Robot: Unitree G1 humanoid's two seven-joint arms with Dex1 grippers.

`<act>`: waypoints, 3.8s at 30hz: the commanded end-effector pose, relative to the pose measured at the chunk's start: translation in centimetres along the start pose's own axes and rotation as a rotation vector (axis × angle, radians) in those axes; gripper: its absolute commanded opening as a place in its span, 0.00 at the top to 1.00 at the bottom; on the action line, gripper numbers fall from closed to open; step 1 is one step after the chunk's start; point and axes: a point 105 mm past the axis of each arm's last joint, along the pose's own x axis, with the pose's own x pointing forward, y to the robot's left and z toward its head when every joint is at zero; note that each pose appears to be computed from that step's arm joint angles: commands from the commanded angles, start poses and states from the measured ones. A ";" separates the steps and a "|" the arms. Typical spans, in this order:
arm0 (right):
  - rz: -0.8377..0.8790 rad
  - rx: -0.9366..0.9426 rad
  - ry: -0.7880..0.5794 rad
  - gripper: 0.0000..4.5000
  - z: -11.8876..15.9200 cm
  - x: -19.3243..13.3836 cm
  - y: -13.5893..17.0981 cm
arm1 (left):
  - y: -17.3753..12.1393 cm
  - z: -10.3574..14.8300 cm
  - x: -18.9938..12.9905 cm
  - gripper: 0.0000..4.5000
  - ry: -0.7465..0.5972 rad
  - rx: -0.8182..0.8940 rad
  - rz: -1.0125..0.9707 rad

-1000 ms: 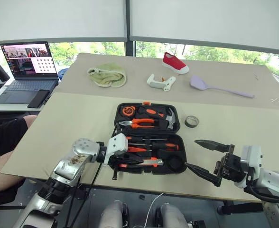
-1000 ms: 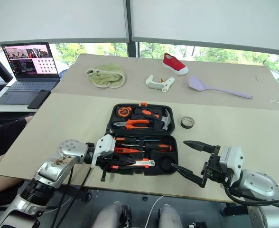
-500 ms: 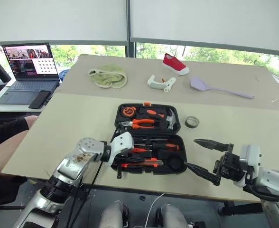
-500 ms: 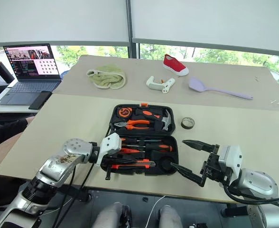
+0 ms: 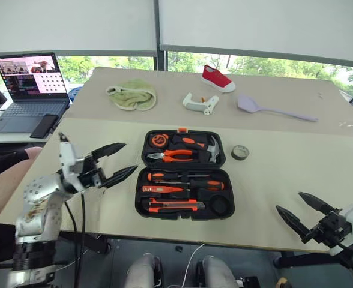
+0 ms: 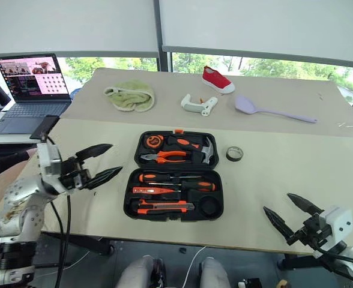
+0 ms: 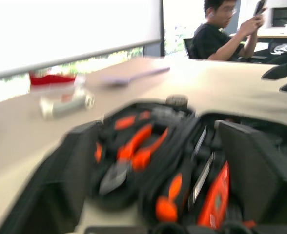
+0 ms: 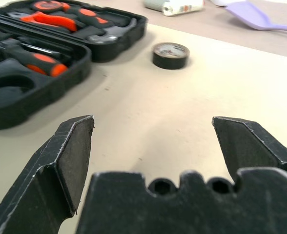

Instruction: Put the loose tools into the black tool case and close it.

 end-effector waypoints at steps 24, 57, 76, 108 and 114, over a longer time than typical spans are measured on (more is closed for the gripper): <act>0.399 -0.442 0.667 0.00 7.0 21.2 -1.4 | -2.9 0.6 4.8 0.02 -0.071 -0.045 -0.192; 1.050 -0.224 0.691 1.00 7.2 10.8 11.8 | -6.8 -1.4 3.1 0.00 0.051 -0.023 -0.410; 1.076 -0.261 0.722 0.39 5.8 9.4 12.0 | -4.8 -0.8 2.2 0.00 0.097 -0.016 -0.257; 0.482 -0.283 0.202 1.00 2.5 15.1 4.7 | -2.9 -8.7 11.0 0.99 0.450 -0.159 -0.065; 0.415 -0.243 0.233 1.00 2.2 13.1 3.8 | -4.9 -8.9 13.4 0.99 0.422 -0.162 -0.137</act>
